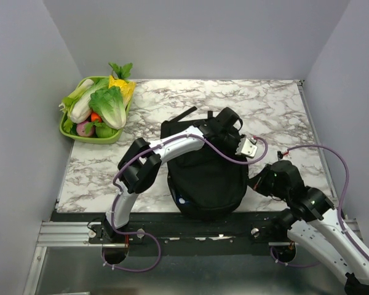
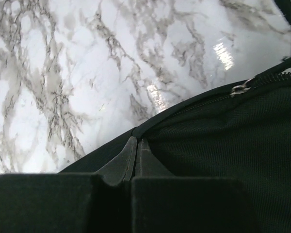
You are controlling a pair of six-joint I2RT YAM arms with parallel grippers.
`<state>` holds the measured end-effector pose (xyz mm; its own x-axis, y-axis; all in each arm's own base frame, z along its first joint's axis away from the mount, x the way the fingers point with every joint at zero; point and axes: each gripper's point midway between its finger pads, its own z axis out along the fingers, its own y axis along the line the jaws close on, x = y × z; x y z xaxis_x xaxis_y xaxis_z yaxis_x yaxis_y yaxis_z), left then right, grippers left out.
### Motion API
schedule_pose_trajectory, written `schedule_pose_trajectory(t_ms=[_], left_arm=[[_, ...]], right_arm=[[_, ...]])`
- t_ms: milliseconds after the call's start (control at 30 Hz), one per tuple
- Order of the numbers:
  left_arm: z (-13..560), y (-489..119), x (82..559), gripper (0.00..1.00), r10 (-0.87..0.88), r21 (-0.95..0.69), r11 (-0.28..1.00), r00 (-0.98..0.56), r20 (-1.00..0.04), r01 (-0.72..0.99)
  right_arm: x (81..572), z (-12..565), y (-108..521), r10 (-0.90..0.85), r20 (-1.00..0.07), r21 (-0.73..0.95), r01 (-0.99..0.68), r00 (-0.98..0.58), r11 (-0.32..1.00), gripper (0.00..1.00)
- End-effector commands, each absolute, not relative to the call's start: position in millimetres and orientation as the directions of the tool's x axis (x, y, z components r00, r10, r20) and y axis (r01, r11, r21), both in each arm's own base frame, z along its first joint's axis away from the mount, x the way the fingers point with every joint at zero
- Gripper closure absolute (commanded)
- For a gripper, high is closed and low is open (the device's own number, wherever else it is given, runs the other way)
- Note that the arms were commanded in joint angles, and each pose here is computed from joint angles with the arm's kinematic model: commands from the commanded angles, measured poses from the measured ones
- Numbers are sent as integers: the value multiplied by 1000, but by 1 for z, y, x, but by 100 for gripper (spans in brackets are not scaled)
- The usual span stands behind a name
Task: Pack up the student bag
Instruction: Zip the student bag at the center of the board.
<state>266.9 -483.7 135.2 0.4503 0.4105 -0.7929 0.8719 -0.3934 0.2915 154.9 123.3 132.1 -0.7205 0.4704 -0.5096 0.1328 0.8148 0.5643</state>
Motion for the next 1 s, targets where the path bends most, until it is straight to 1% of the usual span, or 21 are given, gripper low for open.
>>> schedule_pose_trajectory(t_ms=[0, 233, 500, 533, 600, 700, 800, 900, 933, 967], left_arm=[[147, -482, 343, 100, 466, 467, -221, 514, -720, 856], [138, -473, 373, 100, 516, 481, -169, 493, -700, 860], [138, -462, 419, 100, 605, 508, -37, 424, -674, 861], [135, -457, 428, 100, 632, 515, -12, 406, -660, 857], [137, -450, 440, 100, 649, 516, 43, 368, -665, 856], [141, -433, 464, 100, 679, 506, 144, 287, -675, 850], [139, -409, 483, 100, 706, 487, 217, 208, -677, 846], [142, -390, 484, 100, 697, 429, 259, 141, -703, 865], [147, -384, 478, 96, 697, 403, 255, 122, -707, 879], [151, -383, 470, 88, 690, 376, 241, 114, -714, 895]], right_arm=[[147, 139, 126, 435, -498, 560, 105, -750, 822, 99], [132, 138, 125, 416, -472, 570, 90, -777, 817, 99], [128, 137, 125, 399, -464, 563, 84, -791, 822, 99], [130, 138, 127, 397, -469, 565, 77, -789, 821, 99], [130, 138, 132, 380, -455, 568, 66, -806, 820, 99], [135, 145, 134, 367, -471, 564, 46, -802, 825, 99], [139, 150, 133, 347, -491, 540, 34, -799, 841, 99], [143, 151, 129, 344, -508, 515, 42, -790, 856, 99], [145, 150, 122, 354, -516, 489, 71, -780, 869, 99], [147, 151, 118, 365, -522, 479, 89, -771, 873, 99]])
